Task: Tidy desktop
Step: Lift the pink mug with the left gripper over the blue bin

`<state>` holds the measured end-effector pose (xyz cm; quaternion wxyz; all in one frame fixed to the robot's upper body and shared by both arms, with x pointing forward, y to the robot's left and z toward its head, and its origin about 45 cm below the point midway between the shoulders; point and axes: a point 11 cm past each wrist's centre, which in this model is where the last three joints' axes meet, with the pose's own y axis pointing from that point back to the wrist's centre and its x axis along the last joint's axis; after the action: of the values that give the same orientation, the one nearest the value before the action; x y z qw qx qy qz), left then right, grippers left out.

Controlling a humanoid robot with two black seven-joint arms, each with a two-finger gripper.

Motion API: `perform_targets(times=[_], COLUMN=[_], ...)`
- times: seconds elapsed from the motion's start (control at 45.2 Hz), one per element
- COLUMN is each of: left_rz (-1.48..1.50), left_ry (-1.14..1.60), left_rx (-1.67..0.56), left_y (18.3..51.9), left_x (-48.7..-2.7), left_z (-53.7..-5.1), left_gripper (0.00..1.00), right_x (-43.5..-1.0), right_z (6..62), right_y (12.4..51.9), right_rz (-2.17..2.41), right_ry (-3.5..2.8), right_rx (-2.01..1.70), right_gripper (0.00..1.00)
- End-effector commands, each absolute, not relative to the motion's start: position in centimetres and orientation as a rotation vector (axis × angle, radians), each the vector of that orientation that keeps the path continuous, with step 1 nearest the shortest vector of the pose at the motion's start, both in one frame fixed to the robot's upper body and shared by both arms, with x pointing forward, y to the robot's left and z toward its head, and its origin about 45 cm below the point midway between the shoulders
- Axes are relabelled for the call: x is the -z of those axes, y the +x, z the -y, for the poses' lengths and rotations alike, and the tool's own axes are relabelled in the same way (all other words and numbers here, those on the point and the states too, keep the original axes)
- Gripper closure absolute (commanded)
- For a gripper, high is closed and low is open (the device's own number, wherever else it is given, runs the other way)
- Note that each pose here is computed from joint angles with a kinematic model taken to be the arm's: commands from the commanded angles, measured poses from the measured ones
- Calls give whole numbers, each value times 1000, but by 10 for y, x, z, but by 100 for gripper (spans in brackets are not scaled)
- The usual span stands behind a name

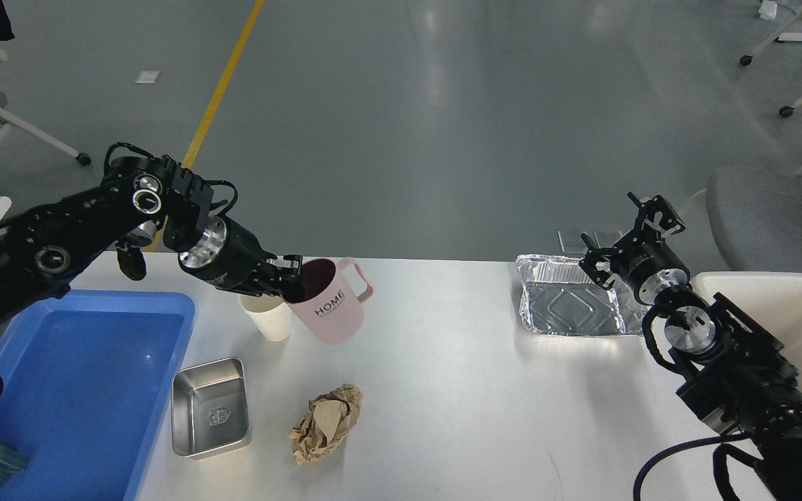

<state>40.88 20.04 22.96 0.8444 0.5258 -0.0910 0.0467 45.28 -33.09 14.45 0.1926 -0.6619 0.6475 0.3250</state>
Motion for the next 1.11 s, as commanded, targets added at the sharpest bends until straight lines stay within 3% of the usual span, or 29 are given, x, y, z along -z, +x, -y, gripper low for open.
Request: perform_targets(times=[0.0,0.354,0.641,1.084], left_rz=[246,357,404,342], left_ry=[1082,1012,994,1096], left_rx=[-164,-313,-419,-562], left_y=[419,435,421,383], left_x=[-268,-357,-404,-414], left_z=[-228,-266,-317,-403], left_gripper=[100,100,100,100], right_x=[-146,-146,-145,-142], right_z=[330,330,329,319], right_y=[453,453,453,453], right_rz=[-1812,-1811,-1810,-1791], right_ry=[-1860,-1861,-1861,-1864], right_rx=[-910,-909,-912,-931], right_gripper=[0,0,0,0])
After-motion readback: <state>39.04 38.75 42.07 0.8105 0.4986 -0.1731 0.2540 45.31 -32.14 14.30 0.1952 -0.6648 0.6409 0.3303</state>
